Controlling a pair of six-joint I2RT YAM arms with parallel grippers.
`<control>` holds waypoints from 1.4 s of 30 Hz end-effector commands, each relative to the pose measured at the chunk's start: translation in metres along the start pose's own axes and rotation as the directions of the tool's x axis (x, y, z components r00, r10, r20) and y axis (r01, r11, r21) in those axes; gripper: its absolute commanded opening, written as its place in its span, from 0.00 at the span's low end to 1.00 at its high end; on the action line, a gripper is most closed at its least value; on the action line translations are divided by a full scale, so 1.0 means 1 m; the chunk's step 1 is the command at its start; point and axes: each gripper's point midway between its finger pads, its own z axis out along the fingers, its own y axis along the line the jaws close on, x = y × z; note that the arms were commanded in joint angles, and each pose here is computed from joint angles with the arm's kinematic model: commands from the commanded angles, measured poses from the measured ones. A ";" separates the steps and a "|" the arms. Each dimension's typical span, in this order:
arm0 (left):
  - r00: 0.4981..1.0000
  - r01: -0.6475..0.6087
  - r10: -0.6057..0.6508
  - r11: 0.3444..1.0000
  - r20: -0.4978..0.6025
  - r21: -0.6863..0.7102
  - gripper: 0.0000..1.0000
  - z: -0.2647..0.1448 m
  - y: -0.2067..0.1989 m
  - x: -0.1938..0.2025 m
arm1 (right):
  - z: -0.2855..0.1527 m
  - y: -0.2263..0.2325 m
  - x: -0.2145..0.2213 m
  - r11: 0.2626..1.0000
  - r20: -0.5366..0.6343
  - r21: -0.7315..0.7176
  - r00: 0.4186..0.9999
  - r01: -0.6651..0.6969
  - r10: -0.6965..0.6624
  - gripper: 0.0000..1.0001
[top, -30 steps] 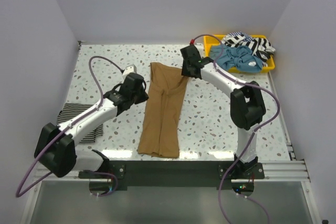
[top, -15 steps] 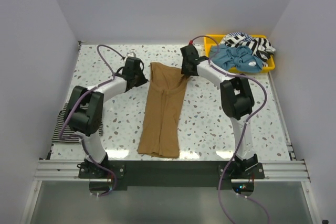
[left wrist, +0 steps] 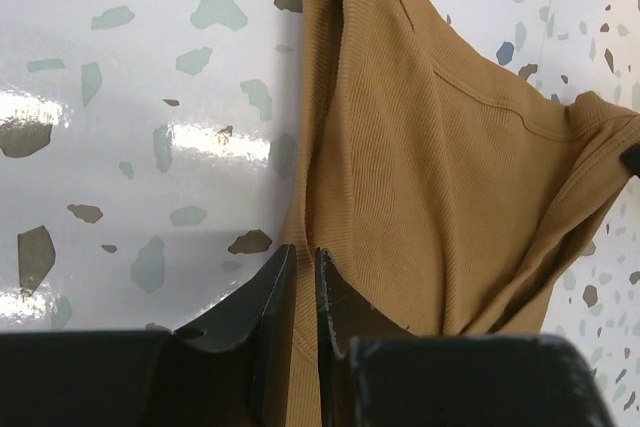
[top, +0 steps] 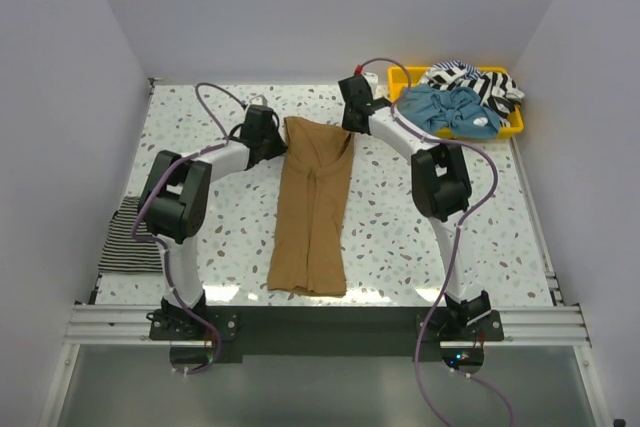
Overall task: Fold and stack the tank tops
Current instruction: Fold the tank top
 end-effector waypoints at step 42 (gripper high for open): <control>0.983 0.047 -0.049 0.999 -0.177 -0.012 0.44 -0.154 0.017 0.104 | -0.006 0.067 -0.084 0.954 0.174 -0.297 0.981 -0.030 0.086 0.71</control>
